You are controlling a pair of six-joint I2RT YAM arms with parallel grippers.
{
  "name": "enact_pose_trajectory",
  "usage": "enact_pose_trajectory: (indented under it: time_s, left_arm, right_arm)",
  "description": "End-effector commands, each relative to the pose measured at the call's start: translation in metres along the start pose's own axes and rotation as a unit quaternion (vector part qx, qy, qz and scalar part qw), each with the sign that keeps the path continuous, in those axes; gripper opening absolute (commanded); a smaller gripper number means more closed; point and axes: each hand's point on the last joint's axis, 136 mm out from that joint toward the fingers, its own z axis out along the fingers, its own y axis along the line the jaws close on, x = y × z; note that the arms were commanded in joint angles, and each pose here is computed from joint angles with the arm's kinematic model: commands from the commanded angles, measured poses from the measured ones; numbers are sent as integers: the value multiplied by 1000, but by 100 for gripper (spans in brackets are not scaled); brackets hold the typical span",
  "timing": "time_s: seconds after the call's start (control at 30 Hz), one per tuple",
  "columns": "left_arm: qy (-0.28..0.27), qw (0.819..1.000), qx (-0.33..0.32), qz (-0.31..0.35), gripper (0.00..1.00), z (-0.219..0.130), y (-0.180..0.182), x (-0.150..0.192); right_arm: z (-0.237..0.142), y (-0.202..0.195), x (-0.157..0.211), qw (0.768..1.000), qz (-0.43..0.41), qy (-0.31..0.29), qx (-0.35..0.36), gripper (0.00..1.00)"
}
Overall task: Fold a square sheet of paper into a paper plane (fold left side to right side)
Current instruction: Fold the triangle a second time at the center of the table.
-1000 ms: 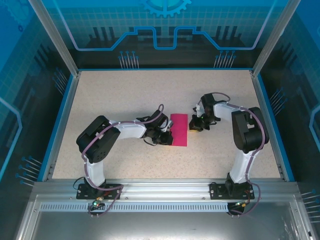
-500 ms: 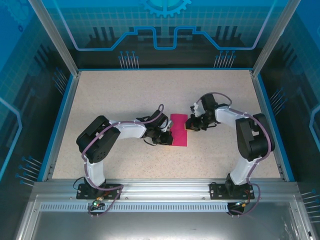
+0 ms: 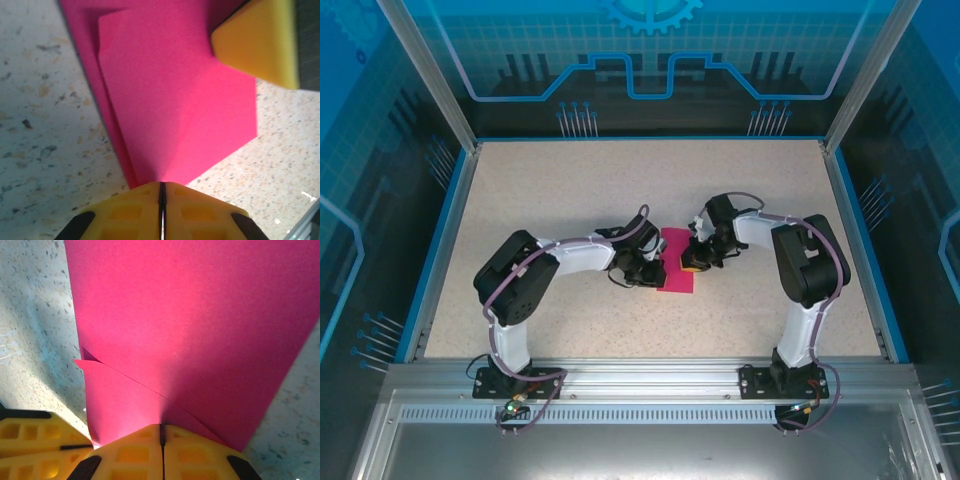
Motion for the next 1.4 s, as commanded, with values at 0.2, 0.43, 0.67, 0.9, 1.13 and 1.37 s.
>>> enact_pose_trajectory:
  time_s: [0.2,0.43,0.67,0.9,1.13,1.37]
  left_arm:
    - [20,999,6,35,11,12,-21,-12]
    - [30,999,-17,31,10,24,-8,-10]
    - [33,999,-24,-1,10,24,8,5]
    - [34,999,-24,-32,10,16,26,28]
    - [40,997,-32,-54,10,8,43,51]
    - [1,999,12,-44,11,-17,32,41]
  right_arm:
    - [7,-18,10,999,11,21,47,6]
    - [6,-19,11,998,10,22,50,6]
    - [5,-21,13,998,9,22,58,6]
    - [5,-24,13,998,10,24,62,6]
    - [5,-23,12,998,8,22,57,6]
    - [-7,6,-1,1000,-13,-14,-3,10]
